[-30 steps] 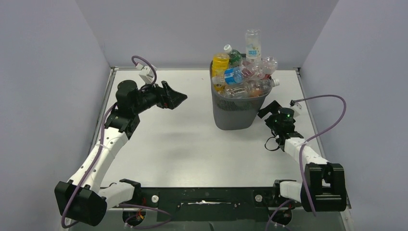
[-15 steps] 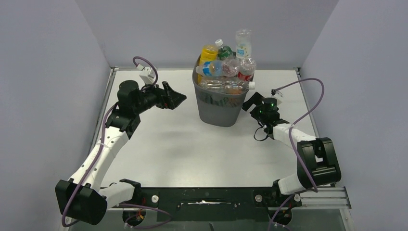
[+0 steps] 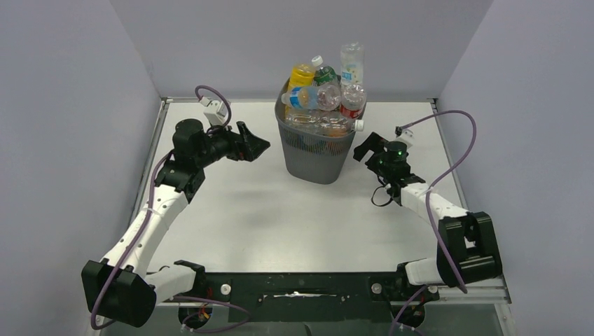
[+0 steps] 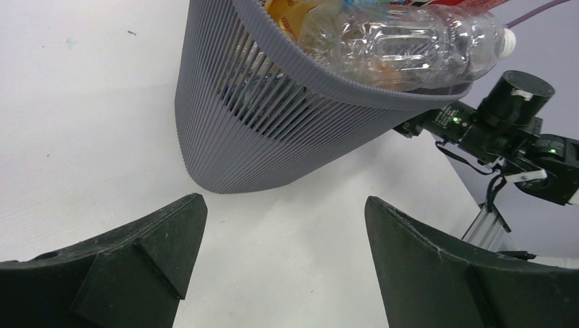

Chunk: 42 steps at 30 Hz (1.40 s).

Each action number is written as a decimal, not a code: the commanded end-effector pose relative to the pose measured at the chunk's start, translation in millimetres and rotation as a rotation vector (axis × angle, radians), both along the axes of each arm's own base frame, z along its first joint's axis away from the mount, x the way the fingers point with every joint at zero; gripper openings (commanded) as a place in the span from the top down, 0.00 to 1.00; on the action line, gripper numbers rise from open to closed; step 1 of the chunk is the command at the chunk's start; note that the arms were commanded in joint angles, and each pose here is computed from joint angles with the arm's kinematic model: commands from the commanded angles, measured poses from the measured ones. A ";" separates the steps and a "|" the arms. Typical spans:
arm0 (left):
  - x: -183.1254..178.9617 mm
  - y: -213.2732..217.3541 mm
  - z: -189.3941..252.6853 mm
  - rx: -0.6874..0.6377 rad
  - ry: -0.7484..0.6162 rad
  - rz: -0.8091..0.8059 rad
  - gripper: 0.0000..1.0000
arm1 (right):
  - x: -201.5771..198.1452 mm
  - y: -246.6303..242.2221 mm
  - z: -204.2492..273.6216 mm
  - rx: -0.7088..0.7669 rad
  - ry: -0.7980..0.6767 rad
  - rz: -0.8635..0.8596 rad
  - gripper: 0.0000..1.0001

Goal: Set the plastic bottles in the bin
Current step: Adjust the trash bin at the center of the board, then reset both arms

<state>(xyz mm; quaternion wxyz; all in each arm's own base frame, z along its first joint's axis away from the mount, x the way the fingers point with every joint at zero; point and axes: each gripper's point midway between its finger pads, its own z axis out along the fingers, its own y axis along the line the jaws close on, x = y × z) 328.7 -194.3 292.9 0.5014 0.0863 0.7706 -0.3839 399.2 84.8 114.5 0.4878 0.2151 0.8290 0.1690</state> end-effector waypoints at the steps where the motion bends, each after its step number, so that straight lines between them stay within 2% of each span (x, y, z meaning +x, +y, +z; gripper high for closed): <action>1: 6.1 5.6 2.8 0.013 -0.042 0.030 0.13 | -7.0 -10.6 21.1 -0.066 -0.064 -0.019 0.02; 14: 12.7 19.7 -36.9 0.095 0.014 0.105 0.13 | -35.9 -19.2 10.8 -0.133 -0.033 -0.009 0.02; 19: 24.7 39.6 -49.9 0.126 0.034 0.244 0.13 | -35.6 -19.8 10.2 -0.189 -0.024 0.039 0.02; 23: 29.1 52.9 -52.3 0.123 0.001 0.331 0.13 | -33.0 -51.5 16.5 -0.246 -0.017 -0.046 0.02; 27: 34.0 74.3 -59.6 0.138 -0.029 0.451 0.13 | -25.3 -90.9 41.9 -0.282 -0.126 -0.100 0.02; 33: 48.5 123.2 -96.6 0.276 -0.037 0.611 0.13 | -15.1 -141.0 77.0 -0.445 -0.238 -0.200 0.02; 39: 57.3 181.8 -127.6 0.280 -0.078 0.688 0.13 | -8.3 -176.5 62.5 -0.498 -0.231 -0.259 0.02; 42: 59.6 195.1 -141.2 0.295 -0.127 0.681 0.13 | -10.0 -183.5 48.1 -0.513 -0.249 -0.264 0.02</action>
